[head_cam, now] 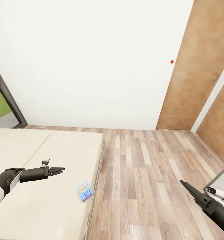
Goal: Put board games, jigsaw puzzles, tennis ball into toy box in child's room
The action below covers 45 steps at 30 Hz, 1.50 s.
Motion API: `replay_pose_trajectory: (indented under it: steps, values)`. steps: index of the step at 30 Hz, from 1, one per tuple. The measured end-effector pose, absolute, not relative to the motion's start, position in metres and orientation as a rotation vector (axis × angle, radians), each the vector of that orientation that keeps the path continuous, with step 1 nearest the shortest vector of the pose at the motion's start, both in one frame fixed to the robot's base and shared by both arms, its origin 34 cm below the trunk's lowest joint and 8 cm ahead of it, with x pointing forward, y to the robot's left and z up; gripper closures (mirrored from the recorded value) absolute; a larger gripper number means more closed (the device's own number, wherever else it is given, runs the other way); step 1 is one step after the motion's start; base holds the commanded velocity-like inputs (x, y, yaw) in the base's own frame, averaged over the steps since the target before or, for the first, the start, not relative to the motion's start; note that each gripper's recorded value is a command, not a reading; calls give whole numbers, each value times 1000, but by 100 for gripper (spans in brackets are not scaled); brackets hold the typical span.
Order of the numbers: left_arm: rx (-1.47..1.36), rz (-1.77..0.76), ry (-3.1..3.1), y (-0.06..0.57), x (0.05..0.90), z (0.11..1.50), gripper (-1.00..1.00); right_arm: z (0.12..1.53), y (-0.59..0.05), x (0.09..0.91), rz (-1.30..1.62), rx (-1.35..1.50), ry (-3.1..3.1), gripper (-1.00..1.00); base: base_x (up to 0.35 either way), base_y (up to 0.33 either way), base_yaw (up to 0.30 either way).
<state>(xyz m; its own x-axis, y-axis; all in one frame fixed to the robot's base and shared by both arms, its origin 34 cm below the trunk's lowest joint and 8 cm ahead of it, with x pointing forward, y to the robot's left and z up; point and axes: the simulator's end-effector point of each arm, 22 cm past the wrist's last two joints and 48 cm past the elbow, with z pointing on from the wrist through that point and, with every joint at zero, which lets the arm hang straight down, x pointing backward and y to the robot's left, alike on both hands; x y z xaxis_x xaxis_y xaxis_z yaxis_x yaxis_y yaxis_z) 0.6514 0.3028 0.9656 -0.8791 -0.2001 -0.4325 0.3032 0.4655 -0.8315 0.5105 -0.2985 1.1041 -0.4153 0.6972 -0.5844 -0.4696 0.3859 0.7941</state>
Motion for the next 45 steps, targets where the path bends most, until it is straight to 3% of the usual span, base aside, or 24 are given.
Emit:
replay_pose_trajectory:
  steps: [22, 45]
  values:
    - [103, -1417, 2224, 295, 652, 974, -100, 1111, -299, 509, 1302, 201, 1511, -100, 0, -84, 42]
    - [121, -1407, 2203, 295, 653, 988, -100, 1121, -299, 506, 1299, 183, 1488, -100, 0, -3, 162]
